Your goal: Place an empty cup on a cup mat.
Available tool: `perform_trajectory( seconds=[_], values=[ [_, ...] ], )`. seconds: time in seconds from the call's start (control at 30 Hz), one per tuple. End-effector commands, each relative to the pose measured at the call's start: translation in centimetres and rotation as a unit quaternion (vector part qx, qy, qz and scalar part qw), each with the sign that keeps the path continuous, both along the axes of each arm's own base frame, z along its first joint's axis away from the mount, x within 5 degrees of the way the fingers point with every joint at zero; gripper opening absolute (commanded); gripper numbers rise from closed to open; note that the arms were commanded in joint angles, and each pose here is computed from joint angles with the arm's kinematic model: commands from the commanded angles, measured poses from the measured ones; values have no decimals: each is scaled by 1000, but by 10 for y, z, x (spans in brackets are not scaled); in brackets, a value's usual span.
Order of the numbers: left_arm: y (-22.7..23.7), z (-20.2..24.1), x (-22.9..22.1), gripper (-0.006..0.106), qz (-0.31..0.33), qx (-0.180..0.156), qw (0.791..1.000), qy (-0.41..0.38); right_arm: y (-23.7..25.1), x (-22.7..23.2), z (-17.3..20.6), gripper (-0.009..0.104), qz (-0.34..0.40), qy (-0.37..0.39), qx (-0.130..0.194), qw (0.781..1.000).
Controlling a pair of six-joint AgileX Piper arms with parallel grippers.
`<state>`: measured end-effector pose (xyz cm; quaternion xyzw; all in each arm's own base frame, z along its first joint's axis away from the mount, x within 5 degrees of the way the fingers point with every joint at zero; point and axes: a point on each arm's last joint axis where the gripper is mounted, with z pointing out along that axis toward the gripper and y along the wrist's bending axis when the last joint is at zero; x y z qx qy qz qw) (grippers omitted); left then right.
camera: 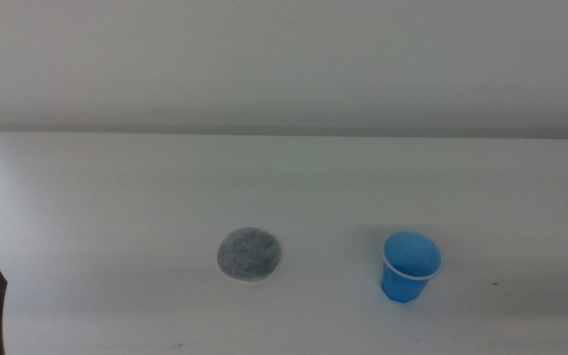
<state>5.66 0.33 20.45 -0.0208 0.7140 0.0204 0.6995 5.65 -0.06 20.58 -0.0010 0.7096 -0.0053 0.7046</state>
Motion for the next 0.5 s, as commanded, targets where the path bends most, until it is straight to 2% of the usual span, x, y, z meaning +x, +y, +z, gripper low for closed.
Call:
perform_trajectory(
  seconds=[0.0, 0.07, 0.13, 0.27, 0.4, 0.47],
  values=[
    [-1, -11, -1, 94, -4, 0, 1000, -6, 0, -1, -9, 93, -3, -3, 8, 1000],
    [-1, -11, -1, 94, -4, 0, 1000, -6, 0, -2, -2, 93, -2, -5, 22, 1000],
    [-1, -11, -1, 94, -4, 0, 1000, -6, 0, -2, 10, 93, -3, 15, 18, 1000],
    [-1, -11, -1, 94, -4, 0, 1000, -6, -1, 14, 39, 93, -8, 130, 18, 991],
    [-1, -11, -1, 94, -4, 0, 1000, -6, 1, 37, 67, 93, -5, 249, 43, 967],
    [-1, -11, -1, 94, -4, 0, 1000, -6, 2, 47, 74, 93, -6, 284, 53, 957]
  ],
)
